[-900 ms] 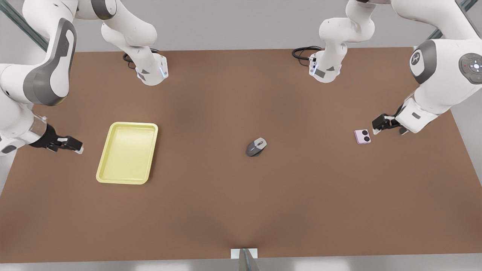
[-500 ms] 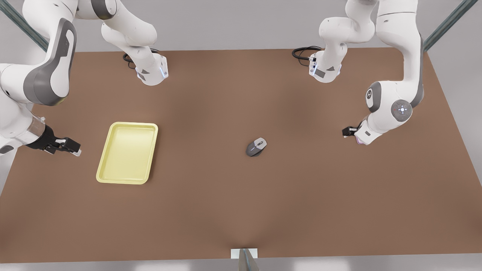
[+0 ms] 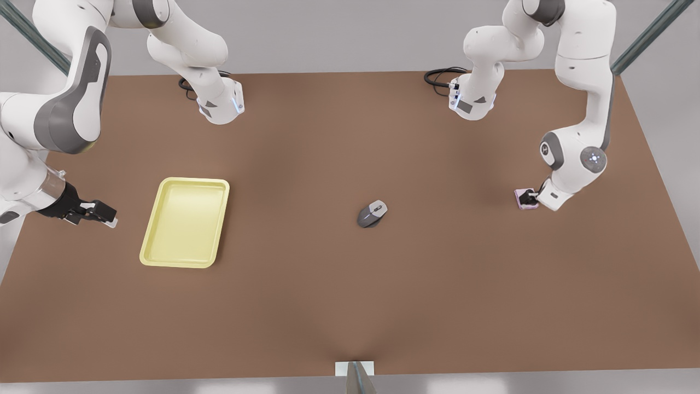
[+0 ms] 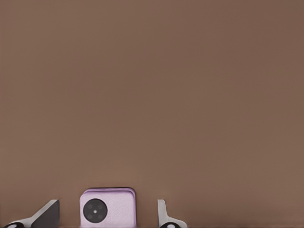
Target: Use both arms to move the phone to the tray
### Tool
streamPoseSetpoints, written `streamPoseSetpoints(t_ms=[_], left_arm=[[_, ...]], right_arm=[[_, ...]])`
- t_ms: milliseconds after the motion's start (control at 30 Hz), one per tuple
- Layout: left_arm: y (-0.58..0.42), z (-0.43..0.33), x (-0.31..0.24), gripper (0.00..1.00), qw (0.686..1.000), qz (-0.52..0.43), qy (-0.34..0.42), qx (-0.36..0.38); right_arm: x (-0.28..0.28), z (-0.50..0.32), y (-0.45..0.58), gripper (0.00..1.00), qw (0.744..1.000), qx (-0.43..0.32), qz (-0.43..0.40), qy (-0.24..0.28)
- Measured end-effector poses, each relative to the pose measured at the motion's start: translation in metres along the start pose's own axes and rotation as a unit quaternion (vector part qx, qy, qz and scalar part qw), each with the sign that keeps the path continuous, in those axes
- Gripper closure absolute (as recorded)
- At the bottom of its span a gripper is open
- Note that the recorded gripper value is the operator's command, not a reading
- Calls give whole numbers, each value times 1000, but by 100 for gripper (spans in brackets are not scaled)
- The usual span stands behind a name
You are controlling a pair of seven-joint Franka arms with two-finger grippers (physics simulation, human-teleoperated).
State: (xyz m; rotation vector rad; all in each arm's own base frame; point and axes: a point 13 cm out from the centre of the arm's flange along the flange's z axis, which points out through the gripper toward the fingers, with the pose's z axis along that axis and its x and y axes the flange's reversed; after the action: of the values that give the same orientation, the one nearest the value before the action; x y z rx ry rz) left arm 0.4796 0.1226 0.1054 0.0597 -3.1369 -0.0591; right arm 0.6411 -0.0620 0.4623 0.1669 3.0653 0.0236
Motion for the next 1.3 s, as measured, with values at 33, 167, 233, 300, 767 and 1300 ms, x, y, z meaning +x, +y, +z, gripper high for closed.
streamPoseSetpoints(t_ms=[33, 167, 233, 300, 767, 1300], left_arm=[[5, 3, 4, 0, 1000, -1, -1, -1], [12, 17, 15, 0, 1000, 7, 3, -4], [15, 26, 20, 0, 1000, 11, 7, -6], [17, 33, 22, 0, 1000, 15, 9, -8], [27, 61, 34, 0, 1000, -13, 18, 3], [26, 68, 36, 0, 1000, -6, 17, 3]], right_arm=[[0, 0, 0, 0, 1000, 0, 0, 0], [0, 0, 0, 0, 1000, 0, 0, 0], [0, 0, 0, 0, 1000, 0, 0, 0], [0, 0, 0, 0, 1000, 0, 0, 0], [0, 0, 0, 0, 1000, 0, 0, 0], [0, 0, 0, 0, 1000, 1, 0, 0]])
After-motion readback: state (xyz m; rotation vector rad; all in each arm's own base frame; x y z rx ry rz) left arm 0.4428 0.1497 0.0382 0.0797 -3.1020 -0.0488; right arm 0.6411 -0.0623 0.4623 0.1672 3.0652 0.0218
